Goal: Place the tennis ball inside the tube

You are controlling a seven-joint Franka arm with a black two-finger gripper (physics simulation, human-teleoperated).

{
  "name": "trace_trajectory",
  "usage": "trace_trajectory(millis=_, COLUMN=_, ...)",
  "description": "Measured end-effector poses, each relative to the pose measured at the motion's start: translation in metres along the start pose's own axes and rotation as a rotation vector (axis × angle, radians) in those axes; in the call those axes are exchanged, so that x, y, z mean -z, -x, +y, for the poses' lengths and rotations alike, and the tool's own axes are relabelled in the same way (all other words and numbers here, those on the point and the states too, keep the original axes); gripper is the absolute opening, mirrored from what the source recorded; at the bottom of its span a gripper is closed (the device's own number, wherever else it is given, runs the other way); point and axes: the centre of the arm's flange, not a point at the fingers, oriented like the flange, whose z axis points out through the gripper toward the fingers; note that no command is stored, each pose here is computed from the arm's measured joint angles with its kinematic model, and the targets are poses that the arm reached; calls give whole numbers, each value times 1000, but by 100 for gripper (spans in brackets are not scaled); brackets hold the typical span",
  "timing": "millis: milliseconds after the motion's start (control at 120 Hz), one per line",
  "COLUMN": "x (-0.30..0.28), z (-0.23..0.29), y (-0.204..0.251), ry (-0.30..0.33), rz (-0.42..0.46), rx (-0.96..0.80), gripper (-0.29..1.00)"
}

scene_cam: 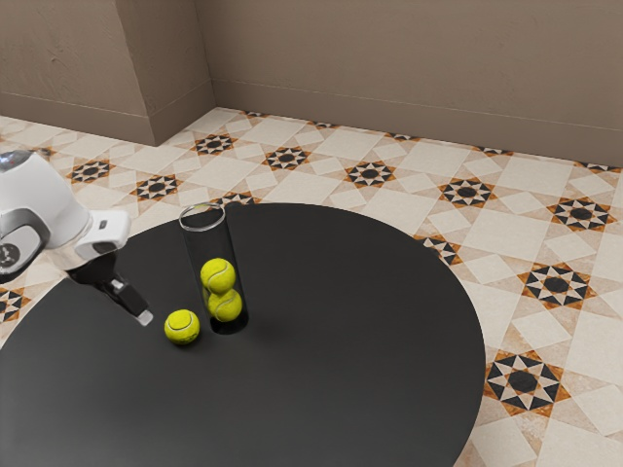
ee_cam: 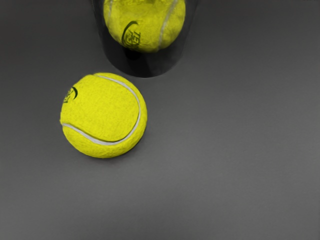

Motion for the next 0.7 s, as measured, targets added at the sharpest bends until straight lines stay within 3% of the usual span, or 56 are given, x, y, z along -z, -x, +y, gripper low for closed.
trace_trajectory(millis=308, x=-56, z=-27, y=-12, ry=18, rz=143, rx=-170, gripper=70)
trace_trajectory(millis=700, x=-102, z=-39, y=-23, ry=69, rz=146, rx=-221, gripper=70)
